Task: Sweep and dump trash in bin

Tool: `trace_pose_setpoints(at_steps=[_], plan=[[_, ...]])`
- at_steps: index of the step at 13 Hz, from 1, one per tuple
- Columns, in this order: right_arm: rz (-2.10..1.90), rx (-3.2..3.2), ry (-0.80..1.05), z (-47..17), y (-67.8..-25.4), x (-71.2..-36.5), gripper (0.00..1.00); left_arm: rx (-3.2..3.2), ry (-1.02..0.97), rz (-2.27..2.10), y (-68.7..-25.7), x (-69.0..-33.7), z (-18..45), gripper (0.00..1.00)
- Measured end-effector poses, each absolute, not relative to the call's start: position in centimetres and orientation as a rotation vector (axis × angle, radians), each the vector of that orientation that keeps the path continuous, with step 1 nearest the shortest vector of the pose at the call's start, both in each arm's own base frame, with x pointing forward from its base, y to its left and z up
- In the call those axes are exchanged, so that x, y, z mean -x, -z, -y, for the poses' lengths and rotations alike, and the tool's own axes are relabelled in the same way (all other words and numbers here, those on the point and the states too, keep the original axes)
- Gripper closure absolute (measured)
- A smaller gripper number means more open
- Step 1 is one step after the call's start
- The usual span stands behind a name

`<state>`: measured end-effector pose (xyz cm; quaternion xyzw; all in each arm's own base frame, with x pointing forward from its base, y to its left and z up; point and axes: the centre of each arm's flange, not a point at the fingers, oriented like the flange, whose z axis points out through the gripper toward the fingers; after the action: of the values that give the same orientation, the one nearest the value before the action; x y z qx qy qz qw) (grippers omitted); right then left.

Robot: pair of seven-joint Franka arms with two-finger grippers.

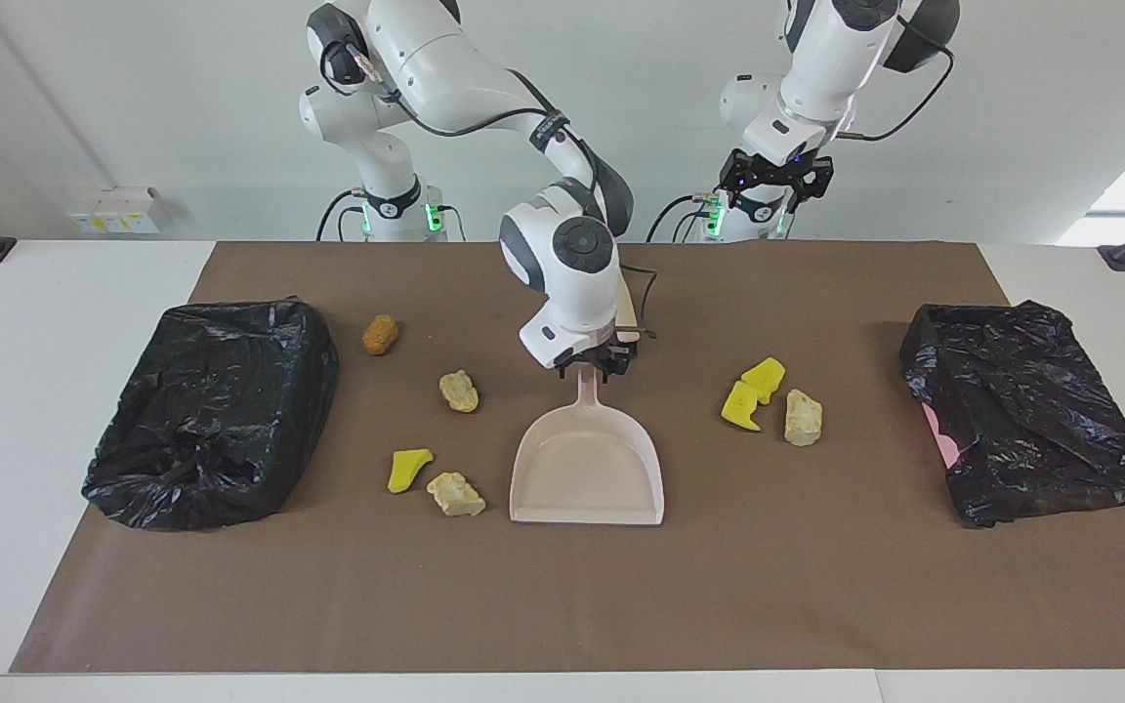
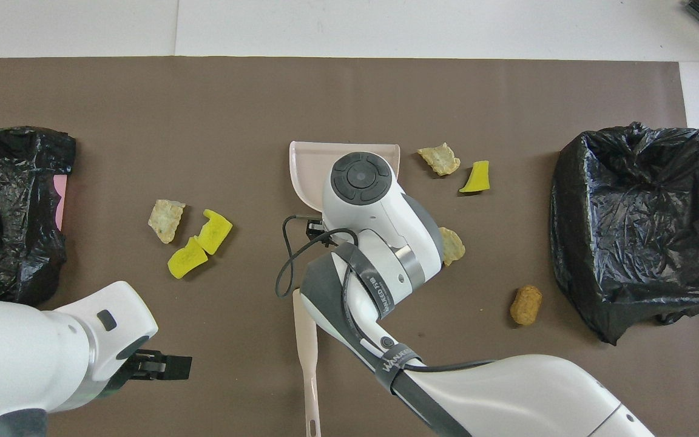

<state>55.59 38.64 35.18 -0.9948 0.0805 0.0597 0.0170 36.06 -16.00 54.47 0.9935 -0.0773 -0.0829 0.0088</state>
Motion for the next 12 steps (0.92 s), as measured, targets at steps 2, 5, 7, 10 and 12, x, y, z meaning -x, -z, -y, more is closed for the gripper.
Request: trace_pose_setpoints(at_steps=[2, 5, 7, 10, 12], plan=[[-0.249, 3.094, -0.184, -38.58, -35.44, -55.55, 0.35, -3.104, 0.262, 0.241, -54.36, -36.04, 15.99, 0.00], [-0.232, 3.097, -0.181, -38.70, -35.47, -55.46, 0.56, -3.104, 0.262, 0.240, -54.29, -36.03, 15.98, 0.00], [-0.211, 3.100, -0.184, -38.79, -35.47, -55.33, 0.68, -3.104, 0.262, 0.240, -54.27, -36.03, 15.98, 0.00], [-0.197, 3.102, -0.183, -38.69, -35.47, -55.37, 0.68, -3.104, 0.261, 0.240, -54.26, -36.04, 15.98, 0.00], [-0.193, 3.102, -0.185, -38.68, -35.43, -55.35, 0.68, -3.098, 0.251, 0.238, -54.32, -36.11, 16.06, 0.00]])
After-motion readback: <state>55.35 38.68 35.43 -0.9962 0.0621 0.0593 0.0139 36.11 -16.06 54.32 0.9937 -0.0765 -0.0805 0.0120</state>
